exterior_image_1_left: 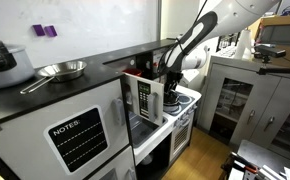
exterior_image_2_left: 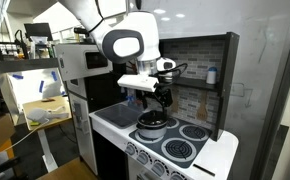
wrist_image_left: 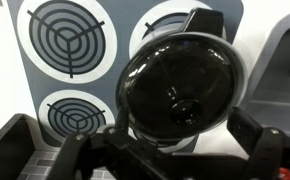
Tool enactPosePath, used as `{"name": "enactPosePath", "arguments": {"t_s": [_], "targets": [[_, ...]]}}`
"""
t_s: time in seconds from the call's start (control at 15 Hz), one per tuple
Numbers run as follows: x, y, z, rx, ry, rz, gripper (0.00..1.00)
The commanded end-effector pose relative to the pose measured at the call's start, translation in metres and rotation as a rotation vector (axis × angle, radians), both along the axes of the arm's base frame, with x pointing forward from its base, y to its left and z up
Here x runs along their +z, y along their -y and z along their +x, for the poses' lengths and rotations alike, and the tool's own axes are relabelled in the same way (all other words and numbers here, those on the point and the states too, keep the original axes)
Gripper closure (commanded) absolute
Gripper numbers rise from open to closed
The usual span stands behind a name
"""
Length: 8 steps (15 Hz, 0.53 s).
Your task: Put the pots lid on the stove
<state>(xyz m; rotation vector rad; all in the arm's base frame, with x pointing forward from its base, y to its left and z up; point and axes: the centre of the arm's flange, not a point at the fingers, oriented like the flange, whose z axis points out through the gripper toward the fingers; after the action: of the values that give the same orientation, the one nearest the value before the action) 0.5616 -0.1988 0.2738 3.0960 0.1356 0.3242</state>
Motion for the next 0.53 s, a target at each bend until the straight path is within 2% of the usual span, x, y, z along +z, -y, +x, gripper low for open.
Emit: {"name": "enactPosePath", "arguments": {"t_s": [0.0, 0.47], "targets": [[0.0, 0.0, 0.0, 0.0, 0.0, 0.0, 0.0], [0.0018, -0.0011, -0.0004, 0.006, 0.005, 0.003, 0.0]]}}
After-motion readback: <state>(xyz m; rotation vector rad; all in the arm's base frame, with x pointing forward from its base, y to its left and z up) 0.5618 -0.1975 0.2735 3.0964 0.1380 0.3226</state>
